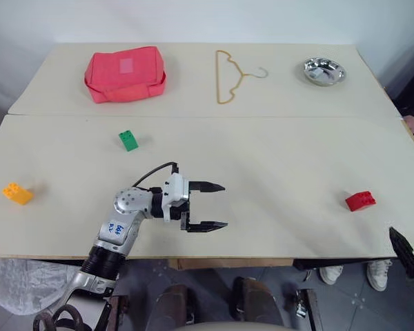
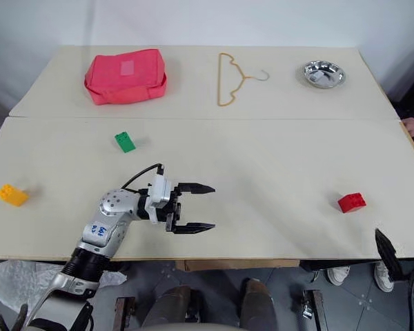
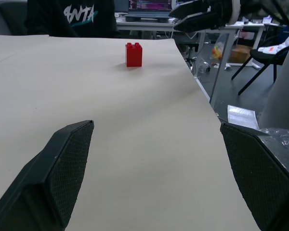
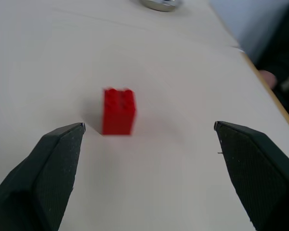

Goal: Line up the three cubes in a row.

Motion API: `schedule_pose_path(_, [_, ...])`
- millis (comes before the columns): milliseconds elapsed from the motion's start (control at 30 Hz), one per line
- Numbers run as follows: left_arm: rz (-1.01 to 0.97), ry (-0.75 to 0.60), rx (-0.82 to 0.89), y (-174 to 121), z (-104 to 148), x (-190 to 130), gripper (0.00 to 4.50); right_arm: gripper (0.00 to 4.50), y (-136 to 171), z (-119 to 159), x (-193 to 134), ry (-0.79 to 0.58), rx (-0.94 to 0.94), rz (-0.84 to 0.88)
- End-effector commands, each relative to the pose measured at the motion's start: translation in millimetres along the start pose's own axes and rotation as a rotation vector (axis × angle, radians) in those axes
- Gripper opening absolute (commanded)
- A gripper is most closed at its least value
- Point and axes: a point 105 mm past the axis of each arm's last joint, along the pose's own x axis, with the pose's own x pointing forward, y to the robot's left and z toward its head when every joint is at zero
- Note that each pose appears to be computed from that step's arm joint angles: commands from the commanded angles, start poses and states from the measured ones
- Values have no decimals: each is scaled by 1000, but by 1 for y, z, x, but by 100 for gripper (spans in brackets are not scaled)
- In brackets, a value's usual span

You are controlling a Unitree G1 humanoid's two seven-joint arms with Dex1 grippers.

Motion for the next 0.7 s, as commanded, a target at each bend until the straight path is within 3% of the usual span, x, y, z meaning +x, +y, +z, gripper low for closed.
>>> schedule_pose_path(33, [1, -16, 29, 4, 8, -3, 447, 450, 2, 8, 7, 90, 64, 10])
schedule_pose_path(333, [8, -9, 49, 5, 8, -3, 447, 450, -4, 1, 51, 312, 20, -3])
schedule_pose_path(533, [25, 0, 46, 2, 7, -7, 447, 450, -3, -11, 68, 348, 33, 29])
schedule_pose_path(633, [36, 9, 47, 2, 7, -10, 450, 388, -11, -9, 76, 331, 13, -13])
schedule_pose_path(700, [55, 15, 48, 3, 7, -14, 450, 321, -4, -7, 80, 327, 22, 35])
